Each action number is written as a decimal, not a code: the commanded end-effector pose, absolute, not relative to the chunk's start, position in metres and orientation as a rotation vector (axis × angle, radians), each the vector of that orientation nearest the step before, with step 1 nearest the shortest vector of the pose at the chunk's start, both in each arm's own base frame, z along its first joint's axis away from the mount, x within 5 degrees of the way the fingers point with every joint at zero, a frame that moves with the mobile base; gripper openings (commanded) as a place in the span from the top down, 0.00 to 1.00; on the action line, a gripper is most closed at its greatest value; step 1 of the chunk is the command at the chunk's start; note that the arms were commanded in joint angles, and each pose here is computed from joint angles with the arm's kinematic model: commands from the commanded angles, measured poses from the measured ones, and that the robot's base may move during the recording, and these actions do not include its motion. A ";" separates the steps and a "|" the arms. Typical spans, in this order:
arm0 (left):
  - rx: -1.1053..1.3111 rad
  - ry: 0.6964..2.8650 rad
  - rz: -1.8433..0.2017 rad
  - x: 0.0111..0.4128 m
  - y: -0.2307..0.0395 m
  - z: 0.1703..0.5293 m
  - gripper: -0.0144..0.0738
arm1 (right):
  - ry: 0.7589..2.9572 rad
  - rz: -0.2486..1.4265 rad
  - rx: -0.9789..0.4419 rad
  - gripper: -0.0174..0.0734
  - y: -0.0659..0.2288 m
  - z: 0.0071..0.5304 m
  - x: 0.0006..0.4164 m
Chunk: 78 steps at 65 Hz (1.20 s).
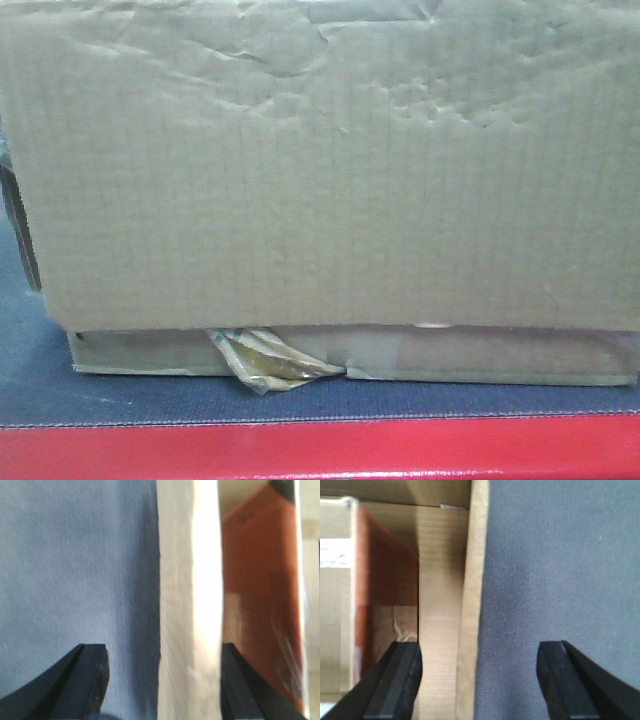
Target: Stack two boxes on right shelf middle
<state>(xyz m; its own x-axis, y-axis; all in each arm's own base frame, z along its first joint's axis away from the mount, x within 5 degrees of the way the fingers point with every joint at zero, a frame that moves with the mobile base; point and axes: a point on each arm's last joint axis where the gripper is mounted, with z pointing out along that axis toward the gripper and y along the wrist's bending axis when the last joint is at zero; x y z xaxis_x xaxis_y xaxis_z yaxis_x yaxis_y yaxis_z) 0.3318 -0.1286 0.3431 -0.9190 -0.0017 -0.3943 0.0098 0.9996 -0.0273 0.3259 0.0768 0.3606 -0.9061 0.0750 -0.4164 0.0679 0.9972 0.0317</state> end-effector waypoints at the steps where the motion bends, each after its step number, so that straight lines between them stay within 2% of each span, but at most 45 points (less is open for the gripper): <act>1: 0.044 2.694 -0.044 0.331 -0.127 0.351 0.46 | 2.707 0.011 0.121 0.40 0.076 0.359 0.328; 51: 0.073 2.726 -0.005 0.343 -0.131 0.343 0.46 | 2.768 0.077 0.138 0.41 0.082 0.345 0.326; 68: 0.063 2.734 -0.004 0.346 -0.133 0.339 0.49 | 2.783 0.052 0.135 0.60 0.082 0.338 0.330; 72: 0.054 2.747 0.001 0.347 -0.133 0.335 0.57 | 2.785 0.051 0.135 0.66 0.082 0.338 0.331; 75: 0.049 2.754 0.003 0.349 -0.134 0.332 0.65 | 2.784 0.043 0.123 0.75 0.082 0.338 0.331; 78: 0.049 2.760 0.007 0.350 -0.134 0.330 0.77 | 2.782 0.030 0.120 0.83 0.081 0.338 0.331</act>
<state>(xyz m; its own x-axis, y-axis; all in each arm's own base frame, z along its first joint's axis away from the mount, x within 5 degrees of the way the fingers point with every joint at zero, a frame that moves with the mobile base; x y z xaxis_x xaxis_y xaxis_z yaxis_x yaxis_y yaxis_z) 0.3469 -0.1339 0.3337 -0.9252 0.0429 -0.3771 0.0431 0.9990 0.0080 0.3302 0.0826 0.3382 -0.9357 0.1065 -0.3364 0.0903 0.9939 0.0637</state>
